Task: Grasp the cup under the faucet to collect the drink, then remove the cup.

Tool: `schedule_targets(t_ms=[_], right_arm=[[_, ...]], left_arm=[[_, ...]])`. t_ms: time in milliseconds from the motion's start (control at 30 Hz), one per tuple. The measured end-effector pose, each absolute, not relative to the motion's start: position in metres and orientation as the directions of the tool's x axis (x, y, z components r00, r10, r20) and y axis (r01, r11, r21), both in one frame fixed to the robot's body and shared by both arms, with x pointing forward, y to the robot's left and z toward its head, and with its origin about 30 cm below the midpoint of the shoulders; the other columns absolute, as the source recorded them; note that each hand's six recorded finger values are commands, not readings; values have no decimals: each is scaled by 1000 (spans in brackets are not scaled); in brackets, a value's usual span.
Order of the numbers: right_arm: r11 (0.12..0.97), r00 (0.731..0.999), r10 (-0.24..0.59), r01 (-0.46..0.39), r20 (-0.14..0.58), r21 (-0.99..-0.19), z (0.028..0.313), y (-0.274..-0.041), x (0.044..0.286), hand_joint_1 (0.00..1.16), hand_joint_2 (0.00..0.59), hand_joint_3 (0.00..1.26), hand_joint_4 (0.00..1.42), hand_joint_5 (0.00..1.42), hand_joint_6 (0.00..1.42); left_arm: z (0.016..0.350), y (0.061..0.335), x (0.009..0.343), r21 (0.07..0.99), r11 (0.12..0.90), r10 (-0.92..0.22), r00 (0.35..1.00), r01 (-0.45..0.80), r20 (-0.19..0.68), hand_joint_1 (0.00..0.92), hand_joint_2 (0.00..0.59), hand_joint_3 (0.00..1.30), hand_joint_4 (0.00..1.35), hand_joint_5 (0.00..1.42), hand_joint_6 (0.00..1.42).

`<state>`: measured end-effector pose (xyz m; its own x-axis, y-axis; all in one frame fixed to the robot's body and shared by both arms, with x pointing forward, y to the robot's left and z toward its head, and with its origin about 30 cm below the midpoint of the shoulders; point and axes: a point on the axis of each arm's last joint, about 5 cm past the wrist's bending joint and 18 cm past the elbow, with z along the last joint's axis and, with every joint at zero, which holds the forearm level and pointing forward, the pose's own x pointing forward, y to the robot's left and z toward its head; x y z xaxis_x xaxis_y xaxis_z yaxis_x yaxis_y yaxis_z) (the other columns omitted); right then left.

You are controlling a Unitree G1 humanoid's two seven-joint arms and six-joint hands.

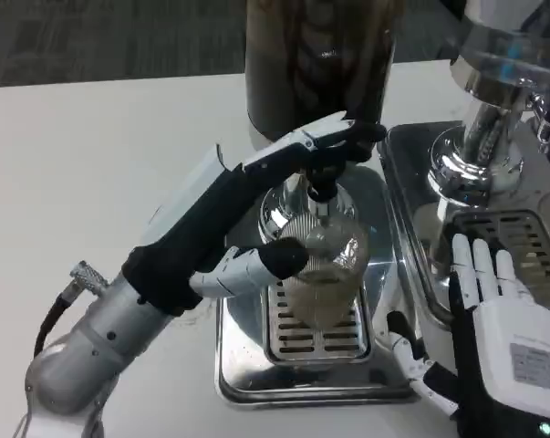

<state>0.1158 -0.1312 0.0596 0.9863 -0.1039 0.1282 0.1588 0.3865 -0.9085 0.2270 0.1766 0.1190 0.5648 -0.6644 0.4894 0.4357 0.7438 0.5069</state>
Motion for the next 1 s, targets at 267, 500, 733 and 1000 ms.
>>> schedule_targets(t_ms=[267,500,733,1000], right_arm=[[387,986,-102,158,128,-908,59,-131,117,341,376,0,0,0,145],[389,987,-97,153,125,-908,58,-131,117,341,376,0,0,0,145],[395,989,-94,141,113,-908,56,-130,118,341,376,0,0,0,145],[452,990,-82,140,116,-881,57,-129,119,354,338,0,0,0,164]], left_arm=[[122,179,224,599,699,-701,535,390,470,0,120,274,141,265,215],[127,180,221,722,622,-750,496,304,437,0,124,281,135,256,208],[127,180,217,773,586,-762,488,241,426,0,135,290,135,255,205],[127,179,215,801,561,-773,477,207,418,0,140,303,135,254,189]])
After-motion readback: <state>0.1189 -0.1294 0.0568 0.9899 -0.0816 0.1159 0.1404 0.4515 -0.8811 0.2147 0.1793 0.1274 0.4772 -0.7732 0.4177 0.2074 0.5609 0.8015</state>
